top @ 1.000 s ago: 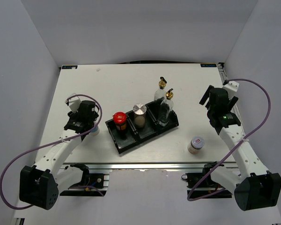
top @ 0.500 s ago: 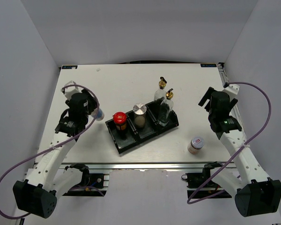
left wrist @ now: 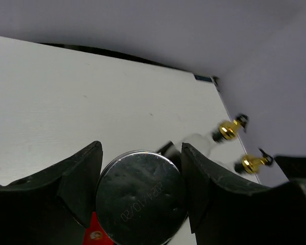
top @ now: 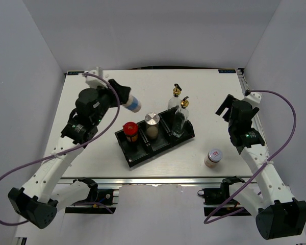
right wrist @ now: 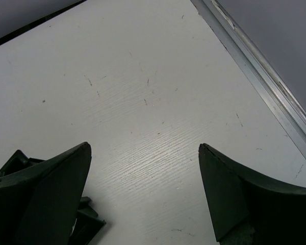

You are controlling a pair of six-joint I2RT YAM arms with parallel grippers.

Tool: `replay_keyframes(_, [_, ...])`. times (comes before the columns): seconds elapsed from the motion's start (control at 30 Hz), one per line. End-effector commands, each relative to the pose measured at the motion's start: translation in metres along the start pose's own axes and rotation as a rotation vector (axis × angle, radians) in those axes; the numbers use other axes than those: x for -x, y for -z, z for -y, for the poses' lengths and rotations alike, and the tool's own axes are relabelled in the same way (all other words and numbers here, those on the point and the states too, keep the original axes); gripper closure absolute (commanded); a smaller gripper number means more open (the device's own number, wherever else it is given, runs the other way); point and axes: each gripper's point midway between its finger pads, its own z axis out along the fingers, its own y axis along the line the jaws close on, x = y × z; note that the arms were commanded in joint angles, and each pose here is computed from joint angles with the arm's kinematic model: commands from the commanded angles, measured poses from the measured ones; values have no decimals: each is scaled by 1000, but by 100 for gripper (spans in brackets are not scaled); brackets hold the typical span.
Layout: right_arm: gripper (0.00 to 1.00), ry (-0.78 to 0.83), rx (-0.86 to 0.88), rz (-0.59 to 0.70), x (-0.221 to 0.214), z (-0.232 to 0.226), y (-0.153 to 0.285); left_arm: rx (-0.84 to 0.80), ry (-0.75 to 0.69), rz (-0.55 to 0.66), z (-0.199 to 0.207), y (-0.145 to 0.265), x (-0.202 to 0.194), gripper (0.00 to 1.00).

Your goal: Organize the condiment bottles

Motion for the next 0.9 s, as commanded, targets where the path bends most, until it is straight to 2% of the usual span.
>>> replay_keyframes(0.0, [11, -19, 24, 32, 8, -5, 0, -242, -67, 0, 73, 7, 4, 100])
replay_keyframes(0.03, [11, -17, 22, 30, 7, -4, 0, -287, -79, -16, 91, 11, 1, 100])
replay_keyframes(0.43, [11, -14, 22, 30, 4, -2, 1, -445, -149, -121, 152, 15, -38, 100])
replay_keyframes(0.57, [11, -11, 17, 34, 4, 0, 2, -475, -163, -199, 160, 15, -72, 100])
replay_keyframes(0.87, [11, -11, 22, 21, 2, -1, 3, -334, -258, -304, 137, -2, -146, 100])
